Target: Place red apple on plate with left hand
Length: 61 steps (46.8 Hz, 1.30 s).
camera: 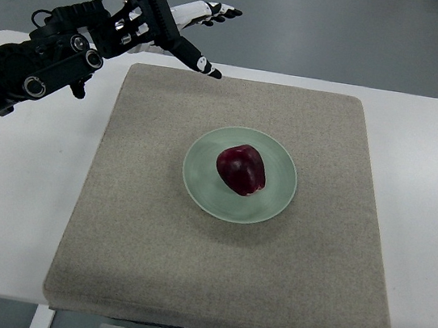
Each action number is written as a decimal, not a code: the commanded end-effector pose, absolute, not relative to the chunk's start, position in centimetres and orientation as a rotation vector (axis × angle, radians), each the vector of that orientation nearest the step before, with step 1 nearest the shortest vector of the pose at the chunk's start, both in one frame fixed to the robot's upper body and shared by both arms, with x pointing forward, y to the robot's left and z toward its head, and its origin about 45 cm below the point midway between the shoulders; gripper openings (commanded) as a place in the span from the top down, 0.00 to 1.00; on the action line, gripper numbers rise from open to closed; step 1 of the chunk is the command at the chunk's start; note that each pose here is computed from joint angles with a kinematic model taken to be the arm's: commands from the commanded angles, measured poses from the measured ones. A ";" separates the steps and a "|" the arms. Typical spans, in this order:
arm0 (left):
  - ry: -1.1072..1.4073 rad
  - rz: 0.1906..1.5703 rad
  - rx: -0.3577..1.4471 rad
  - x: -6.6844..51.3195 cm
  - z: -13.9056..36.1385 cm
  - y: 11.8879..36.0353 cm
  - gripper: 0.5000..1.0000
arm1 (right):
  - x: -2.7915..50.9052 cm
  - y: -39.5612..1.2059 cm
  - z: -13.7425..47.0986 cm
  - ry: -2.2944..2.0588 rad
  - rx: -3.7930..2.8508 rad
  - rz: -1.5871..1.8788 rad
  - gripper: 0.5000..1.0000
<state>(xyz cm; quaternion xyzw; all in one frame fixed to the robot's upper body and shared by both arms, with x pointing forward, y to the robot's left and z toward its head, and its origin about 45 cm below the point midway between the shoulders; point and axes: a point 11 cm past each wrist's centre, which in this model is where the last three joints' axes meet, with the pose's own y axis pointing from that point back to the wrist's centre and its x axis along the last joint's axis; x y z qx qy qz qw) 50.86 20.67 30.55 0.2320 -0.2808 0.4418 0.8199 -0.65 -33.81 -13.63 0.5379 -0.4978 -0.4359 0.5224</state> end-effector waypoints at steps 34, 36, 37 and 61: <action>0.238 1.580 0.049 53.8 27.1 26.0 0.02 | -0.7 -33.8 -13.6 -1.192 1.288 -1.043 0.07; 0.279 1.592 0.023 53.8 27.0 26.3 0.02 | -0.7 -33.8 -13.6 -1.191 1.289 -1.045 0.07; 0.297 1.596 0.008 53.8 27.0 26.5 0.02 | -0.7 -33.8 -13.6 -1.191 1.289 -1.045 0.07; 0.628 1.482 -0.438 53.6 26.8 28.7 0.02 | -0.6 -33.8 -13.6 -1.194 1.287 -1.044 0.07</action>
